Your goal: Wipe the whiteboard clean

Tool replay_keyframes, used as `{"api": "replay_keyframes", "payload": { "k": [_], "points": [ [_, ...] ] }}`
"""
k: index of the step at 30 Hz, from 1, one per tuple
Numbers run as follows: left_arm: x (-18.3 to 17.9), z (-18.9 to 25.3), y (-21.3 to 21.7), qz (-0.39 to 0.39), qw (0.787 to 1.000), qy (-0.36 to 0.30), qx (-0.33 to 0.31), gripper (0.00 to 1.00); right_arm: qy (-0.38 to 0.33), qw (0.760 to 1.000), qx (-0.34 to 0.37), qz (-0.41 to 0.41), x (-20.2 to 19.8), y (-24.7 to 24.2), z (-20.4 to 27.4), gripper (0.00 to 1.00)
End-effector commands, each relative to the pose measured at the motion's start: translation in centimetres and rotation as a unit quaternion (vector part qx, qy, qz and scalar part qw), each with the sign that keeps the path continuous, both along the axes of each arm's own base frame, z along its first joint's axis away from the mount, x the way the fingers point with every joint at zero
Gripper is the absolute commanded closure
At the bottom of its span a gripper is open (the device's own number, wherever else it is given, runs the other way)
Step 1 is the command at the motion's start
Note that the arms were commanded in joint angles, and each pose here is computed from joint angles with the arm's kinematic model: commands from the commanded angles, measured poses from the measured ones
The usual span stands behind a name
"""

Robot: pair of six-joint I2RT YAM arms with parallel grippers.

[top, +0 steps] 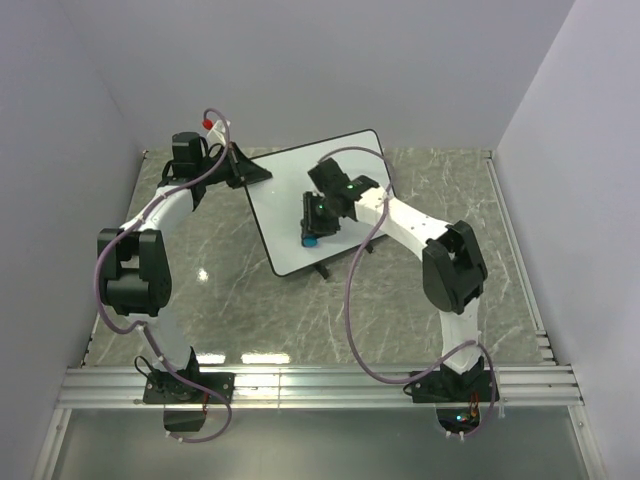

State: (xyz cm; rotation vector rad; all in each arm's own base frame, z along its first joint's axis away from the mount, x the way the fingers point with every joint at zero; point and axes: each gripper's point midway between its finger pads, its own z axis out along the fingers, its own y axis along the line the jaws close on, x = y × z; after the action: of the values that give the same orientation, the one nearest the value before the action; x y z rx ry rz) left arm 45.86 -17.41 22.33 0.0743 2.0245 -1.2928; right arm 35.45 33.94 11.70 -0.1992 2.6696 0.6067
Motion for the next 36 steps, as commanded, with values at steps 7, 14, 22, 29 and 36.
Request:
{"api": "replay_keyframes", "payload": {
  "k": [7,14,22,29,36],
  "points": [
    [-2.4,-1.1,-1.4,-0.021,0.999,0.019,0.027,1.0,-0.01,0.996,-0.07,-0.056,3.0,-3.0,-3.3,1.0],
    [-2.7,-1.2,-2.2,-0.03,0.999,0.018,0.035,1.0,-0.072,0.995,0.021,-0.064,9.1,2.8,3.7,1.0],
    [-3.1,-1.0,-2.2,-0.031,0.999,0.021,0.035,1.0,-0.091,0.99,0.046,-0.095,11.2,2.9,4.5,1.0],
    [-3.1,-0.9,-2.1,-0.028,0.999,0.019,0.041,1.0,-0.029,0.993,-0.038,-0.107,7.5,-3.3,-3.8,1.0],
    [-3.1,-1.1,-2.0,-0.027,0.998,0.018,0.045,1.0,0.003,0.989,-0.073,-0.127,4.7,-8.6,-7.6,1.0]
  ]
}}
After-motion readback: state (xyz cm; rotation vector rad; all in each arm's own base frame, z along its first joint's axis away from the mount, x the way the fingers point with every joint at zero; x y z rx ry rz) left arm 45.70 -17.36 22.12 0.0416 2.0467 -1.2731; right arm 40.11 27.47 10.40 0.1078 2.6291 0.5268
